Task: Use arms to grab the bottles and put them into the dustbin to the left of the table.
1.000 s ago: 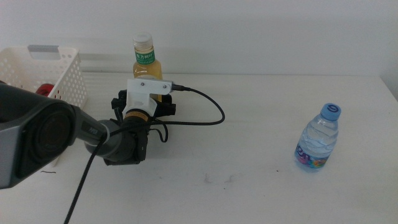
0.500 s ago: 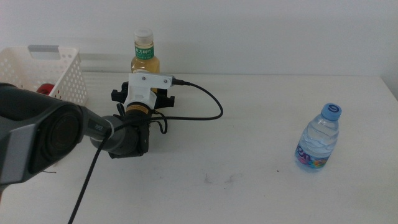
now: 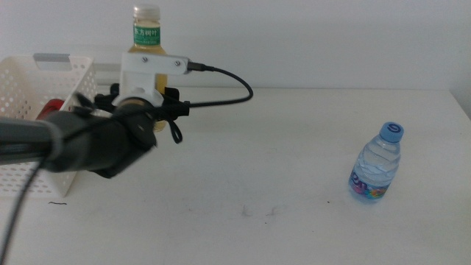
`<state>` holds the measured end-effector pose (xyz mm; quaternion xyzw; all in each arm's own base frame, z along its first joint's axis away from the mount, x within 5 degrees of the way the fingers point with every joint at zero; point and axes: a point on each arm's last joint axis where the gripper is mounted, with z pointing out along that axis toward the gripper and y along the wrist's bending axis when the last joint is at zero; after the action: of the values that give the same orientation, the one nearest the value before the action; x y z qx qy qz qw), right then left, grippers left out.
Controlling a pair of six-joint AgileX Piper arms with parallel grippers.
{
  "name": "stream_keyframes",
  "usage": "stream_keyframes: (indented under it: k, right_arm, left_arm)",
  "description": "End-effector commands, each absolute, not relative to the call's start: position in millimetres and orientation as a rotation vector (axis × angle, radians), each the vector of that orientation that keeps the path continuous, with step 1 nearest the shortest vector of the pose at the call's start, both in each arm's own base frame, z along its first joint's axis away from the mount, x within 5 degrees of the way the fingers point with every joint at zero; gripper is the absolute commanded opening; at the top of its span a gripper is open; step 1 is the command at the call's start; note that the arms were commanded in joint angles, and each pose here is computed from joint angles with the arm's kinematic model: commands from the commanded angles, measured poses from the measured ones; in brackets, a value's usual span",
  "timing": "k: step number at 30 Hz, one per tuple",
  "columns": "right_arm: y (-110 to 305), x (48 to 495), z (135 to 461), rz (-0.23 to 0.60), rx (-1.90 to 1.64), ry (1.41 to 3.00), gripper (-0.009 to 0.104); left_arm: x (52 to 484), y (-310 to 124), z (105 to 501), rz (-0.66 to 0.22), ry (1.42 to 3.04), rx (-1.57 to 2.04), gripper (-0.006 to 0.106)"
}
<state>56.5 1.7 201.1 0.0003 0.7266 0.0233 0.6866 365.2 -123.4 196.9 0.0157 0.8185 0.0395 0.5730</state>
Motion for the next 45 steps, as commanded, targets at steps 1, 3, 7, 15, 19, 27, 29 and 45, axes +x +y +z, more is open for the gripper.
stream_keyframes:
  k: [1, 3, 7, 15, 19, 27, 29, 45]
  right_arm:
    - [1.8, 56.3, 201.0, 0.046, -0.008, 1.618, 0.093]
    - [1.8, 56.3, 201.0, 0.046, -0.008, 1.618, 0.093]
    - [1.8, 56.3, 201.0, 0.046, -0.008, 1.618, 0.093]
    - [1.8, 56.3, 201.0, 0.046, -0.008, 1.618, 0.093]
    - [1.8, 56.3, 201.0, 0.046, -0.008, 1.618, 0.093]
    - [1.8, 56.3, 201.0, 0.046, -0.008, 1.618, 0.093]
    - [1.8, 56.3, 201.0, 0.046, -0.008, 1.618, 0.093]
    - [1.8, 56.3, 201.0, 0.046, -0.008, 1.618, 0.093]
  left_arm:
    - [348.9, -119.8, 230.4, 0.11, 1.917, 0.084, -0.002]
    - [337.4, -117.6, 249.6, 0.098, 1.933, 0.13, -0.002]
    - [323.1, -109.7, 280.1, 0.1, 1.893, 0.113, -0.002]
    - [312.9, -104.8, 295.1, 0.084, 1.858, 0.094, -0.002]
    - [310.9, -108.6, 295.2, 0.058, 1.849, 0.188, -0.002]
    - [309.8, -94.4, 321.2, -0.243, 2.034, 0.314, -0.002]
    - [314.8, -76.3, 335.8, -0.175, 2.113, 0.274, -0.002]
    - [353.3, 65.7, 353.8, 0.151, 2.643, 0.144, -0.002]
